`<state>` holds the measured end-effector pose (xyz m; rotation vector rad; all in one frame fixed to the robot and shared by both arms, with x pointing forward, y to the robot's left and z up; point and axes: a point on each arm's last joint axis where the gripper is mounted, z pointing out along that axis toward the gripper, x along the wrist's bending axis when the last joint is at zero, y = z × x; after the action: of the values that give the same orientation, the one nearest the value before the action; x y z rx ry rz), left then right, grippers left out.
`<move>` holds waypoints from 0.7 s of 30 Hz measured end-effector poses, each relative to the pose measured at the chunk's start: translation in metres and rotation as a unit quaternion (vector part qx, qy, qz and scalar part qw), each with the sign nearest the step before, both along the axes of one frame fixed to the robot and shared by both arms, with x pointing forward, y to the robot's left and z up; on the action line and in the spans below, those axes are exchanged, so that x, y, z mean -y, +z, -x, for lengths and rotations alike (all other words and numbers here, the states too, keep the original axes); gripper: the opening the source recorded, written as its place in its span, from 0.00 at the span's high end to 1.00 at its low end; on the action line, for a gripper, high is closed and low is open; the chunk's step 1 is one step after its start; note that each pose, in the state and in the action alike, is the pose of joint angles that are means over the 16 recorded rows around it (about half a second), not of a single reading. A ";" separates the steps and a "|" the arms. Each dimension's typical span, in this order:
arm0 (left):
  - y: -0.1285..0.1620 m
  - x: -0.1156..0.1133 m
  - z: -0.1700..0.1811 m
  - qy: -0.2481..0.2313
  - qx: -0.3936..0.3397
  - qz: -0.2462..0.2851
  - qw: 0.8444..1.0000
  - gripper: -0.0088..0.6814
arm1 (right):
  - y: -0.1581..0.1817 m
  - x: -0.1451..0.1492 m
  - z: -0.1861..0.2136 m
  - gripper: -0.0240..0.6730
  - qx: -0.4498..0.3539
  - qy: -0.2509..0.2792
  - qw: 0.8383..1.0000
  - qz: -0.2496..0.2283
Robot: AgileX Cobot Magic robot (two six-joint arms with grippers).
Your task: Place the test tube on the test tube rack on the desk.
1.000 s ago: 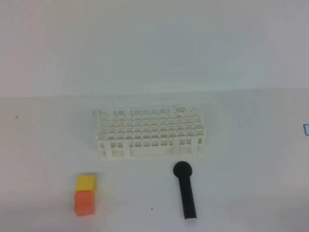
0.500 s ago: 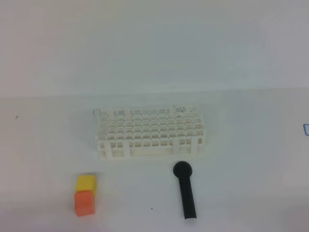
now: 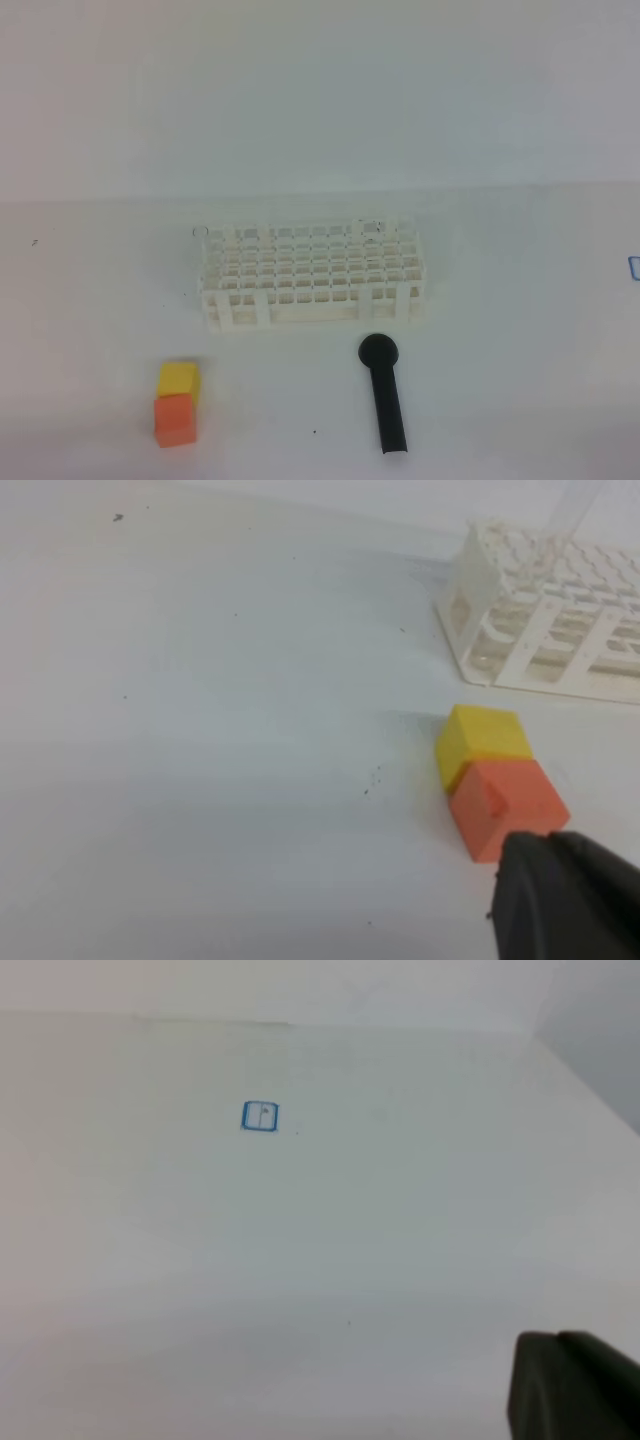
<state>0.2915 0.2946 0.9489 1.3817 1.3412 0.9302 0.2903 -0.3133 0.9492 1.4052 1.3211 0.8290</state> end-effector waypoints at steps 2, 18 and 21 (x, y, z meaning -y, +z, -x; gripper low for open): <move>0.000 0.000 0.000 0.000 0.000 0.000 1.000 0.99 | 0.000 0.000 0.000 0.97 0.000 0.000 1.000 0.000; 0.000 0.000 0.000 0.000 0.000 0.000 1.000 0.99 | 0.000 0.000 0.000 0.97 0.000 0.001 1.000 0.000; 0.000 0.000 0.000 0.000 0.000 0.000 1.000 0.99 | 0.000 0.000 0.000 0.97 0.000 0.001 1.000 0.000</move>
<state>0.2915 0.2946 0.9489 1.3817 1.3412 0.9302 0.2904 -0.3133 0.9492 1.4041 1.3226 0.8303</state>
